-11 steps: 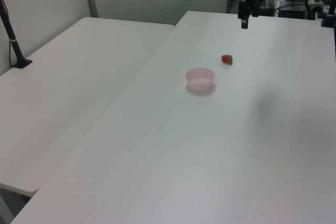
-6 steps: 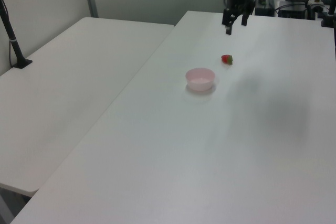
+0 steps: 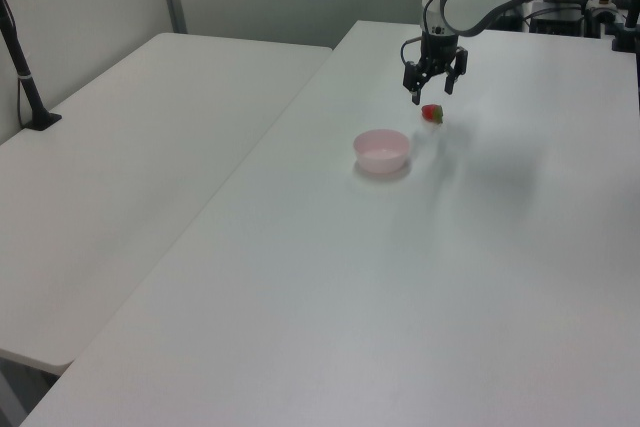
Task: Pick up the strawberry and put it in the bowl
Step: 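Close the gripper around the red strawberry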
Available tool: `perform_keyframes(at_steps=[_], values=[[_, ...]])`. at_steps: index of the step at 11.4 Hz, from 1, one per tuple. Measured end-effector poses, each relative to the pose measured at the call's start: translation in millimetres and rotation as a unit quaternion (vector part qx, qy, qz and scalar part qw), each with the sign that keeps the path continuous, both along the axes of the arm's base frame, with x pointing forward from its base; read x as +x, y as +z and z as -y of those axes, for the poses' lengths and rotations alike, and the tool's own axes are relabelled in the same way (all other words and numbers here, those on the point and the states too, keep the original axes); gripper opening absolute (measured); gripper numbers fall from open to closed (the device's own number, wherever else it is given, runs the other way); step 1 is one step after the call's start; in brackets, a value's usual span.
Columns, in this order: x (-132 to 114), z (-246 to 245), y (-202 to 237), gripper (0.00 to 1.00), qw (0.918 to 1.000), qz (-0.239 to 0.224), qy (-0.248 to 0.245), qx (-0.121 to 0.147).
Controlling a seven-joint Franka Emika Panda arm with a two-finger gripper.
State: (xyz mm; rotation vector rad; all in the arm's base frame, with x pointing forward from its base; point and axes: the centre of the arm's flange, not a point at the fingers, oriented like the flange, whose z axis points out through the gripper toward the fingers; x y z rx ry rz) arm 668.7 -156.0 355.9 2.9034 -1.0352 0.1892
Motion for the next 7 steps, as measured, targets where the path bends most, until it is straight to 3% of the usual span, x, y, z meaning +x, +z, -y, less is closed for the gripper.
perform_keyframes(at_steps=[1, 2, 5, 7], values=[[2, 3, -9, 0.89, 0.9999, 0.004, -0.011, 0.000], [4, 5, -19, 0.80, 0.9998, 0.008, -0.021, -0.001], [5, 20, -33, 0.76, 0.9993, 0.014, -0.035, -0.008], [4, 27, -36, 0.66, 0.9991, 0.011, -0.040, -0.009]])
